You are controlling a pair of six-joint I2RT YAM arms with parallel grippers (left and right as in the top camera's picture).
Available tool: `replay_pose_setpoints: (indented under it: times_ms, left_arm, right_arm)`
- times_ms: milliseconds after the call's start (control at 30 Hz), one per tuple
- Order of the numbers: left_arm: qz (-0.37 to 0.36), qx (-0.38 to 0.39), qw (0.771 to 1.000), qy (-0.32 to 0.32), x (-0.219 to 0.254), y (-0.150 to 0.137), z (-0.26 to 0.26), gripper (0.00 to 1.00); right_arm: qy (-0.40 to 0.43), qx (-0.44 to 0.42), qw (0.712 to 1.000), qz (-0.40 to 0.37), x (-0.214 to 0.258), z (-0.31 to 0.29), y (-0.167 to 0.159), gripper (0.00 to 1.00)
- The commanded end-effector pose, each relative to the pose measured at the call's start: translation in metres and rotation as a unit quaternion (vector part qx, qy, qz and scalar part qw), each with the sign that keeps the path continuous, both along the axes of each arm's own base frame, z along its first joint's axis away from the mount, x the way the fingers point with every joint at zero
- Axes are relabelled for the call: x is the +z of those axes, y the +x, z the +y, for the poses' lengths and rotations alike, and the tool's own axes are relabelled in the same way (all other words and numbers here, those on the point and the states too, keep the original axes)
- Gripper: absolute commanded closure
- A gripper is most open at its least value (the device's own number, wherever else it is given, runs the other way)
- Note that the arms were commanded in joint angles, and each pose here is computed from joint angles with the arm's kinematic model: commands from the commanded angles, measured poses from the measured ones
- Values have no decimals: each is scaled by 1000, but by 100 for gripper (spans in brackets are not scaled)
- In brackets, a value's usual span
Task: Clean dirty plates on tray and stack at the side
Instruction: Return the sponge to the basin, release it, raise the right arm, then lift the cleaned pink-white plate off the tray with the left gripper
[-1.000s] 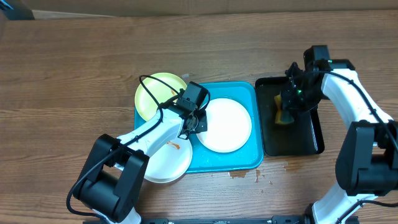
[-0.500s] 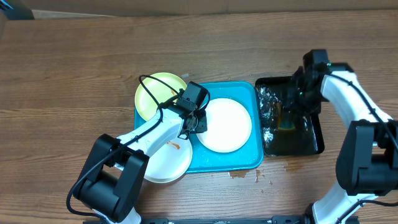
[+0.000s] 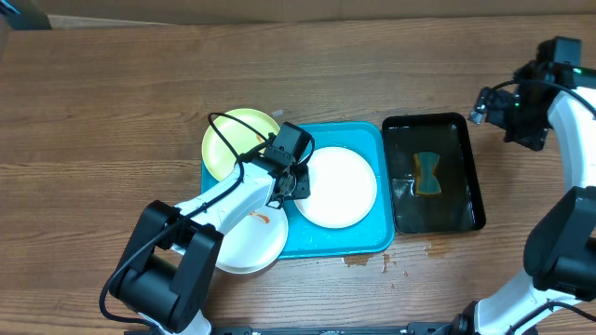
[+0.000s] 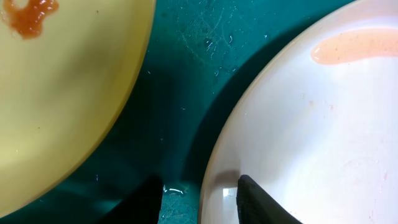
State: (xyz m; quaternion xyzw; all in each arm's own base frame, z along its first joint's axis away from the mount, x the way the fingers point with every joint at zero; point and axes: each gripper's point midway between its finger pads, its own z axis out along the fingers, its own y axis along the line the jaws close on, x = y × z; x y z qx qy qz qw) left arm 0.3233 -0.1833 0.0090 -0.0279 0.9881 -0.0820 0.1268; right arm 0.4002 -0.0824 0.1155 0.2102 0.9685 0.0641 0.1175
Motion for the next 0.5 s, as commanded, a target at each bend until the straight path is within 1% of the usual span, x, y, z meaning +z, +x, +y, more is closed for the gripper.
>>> replay_pose_setpoints:
  times_ms: [0, 133, 200, 233, 267, 400, 433, 467]
  left_arm:
    - [3, -5, 1000, 8, -5, -1, 0, 64]
    - [7, -6, 1000, 10, -6, -3, 0, 73]
    - [9, -6, 1000, 11, -6, -4, 1, 81]
    - [9, -6, 1000, 12, -6, -4, 1, 88]
    - [10, -6, 1000, 12, -6, -4, 1, 89]
    - [10, -4, 1000, 11, -6, -4, 1, 88]
    - [10, -4, 1000, 11, -6, -4, 1, 87]
    - [10, -4, 1000, 11, -6, -4, 1, 83]
  right_arm:
    - [-4, -15, 1000, -9, 5, -9, 2, 0]
    - [-4, -15, 1000, -9, 5, -9, 3, 0]
    - [-4, -15, 1000, -9, 5, -9, 3, 0]
    - [-4, -15, 1000, -9, 5, -9, 3, 0]
    - [-4, -15, 1000, -9, 5, -9, 3, 0]
    - [-4, -15, 1000, -9, 5, -9, 3, 0]
    - [-4, -15, 1000, -9, 5, -9, 3, 0]
    - [-4, -15, 1000, -9, 5, -9, 3, 0]
